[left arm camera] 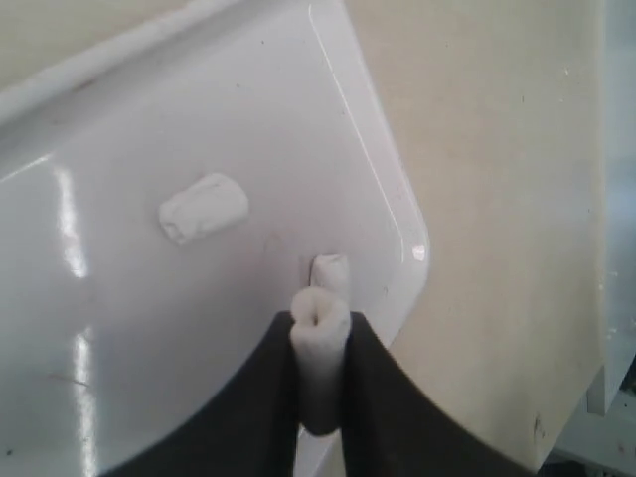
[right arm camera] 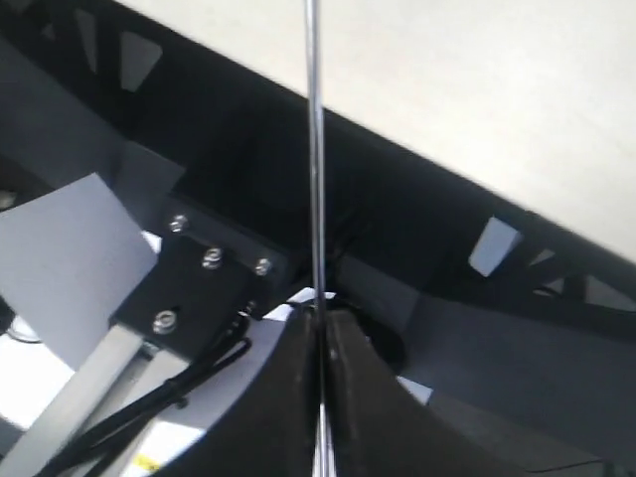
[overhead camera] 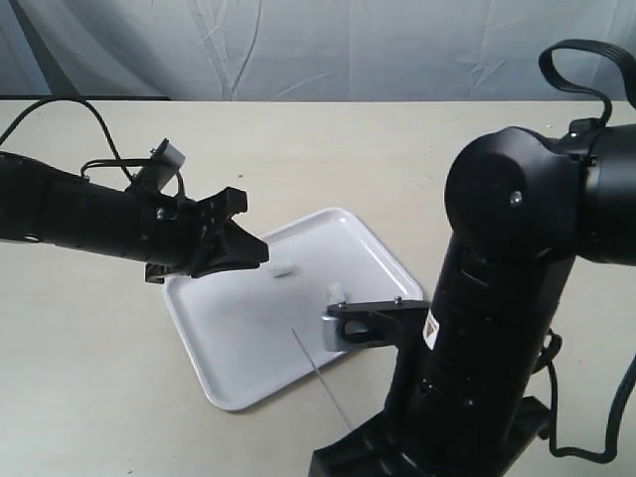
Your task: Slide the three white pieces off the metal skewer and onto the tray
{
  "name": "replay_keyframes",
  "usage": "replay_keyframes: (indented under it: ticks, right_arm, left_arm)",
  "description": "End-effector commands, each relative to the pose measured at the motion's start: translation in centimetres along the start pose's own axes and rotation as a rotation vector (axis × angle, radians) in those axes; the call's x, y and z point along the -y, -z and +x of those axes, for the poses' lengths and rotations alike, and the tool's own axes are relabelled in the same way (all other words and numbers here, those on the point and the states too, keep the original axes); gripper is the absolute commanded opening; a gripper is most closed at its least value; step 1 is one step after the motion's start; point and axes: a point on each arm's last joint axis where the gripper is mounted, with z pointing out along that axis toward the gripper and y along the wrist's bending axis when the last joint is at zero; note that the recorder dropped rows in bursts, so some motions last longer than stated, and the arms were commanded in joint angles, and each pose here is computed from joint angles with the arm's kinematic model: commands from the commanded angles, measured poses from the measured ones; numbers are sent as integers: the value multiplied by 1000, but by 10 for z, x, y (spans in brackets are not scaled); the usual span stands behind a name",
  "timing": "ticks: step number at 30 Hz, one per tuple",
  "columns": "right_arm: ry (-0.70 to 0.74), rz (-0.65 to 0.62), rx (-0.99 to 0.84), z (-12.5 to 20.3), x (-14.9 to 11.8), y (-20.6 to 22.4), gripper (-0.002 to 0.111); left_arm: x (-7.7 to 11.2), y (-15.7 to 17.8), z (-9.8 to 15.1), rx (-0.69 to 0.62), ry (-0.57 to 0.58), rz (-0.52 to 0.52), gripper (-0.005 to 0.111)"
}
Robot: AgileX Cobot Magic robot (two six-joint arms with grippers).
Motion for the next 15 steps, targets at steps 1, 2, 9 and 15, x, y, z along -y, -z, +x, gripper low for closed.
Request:
replay_keyframes:
  ticks: [1,2,9,15]
  right_arm:
    - [17,154,34,0,14,2,-1]
    - [19,177,39,-1,16,2,-1]
    - [60,280,92,-9,20,12,-1]
    - [34,262,132,-43,19,27,-1]
  left_arm:
    - [4,0,4,-52,-41,25,23]
    - [3,0,5,-57,-50,17,27]
    - [2,0,6,-68,-58,11,43]
    - [6,1,12,-134,-85,61,42]
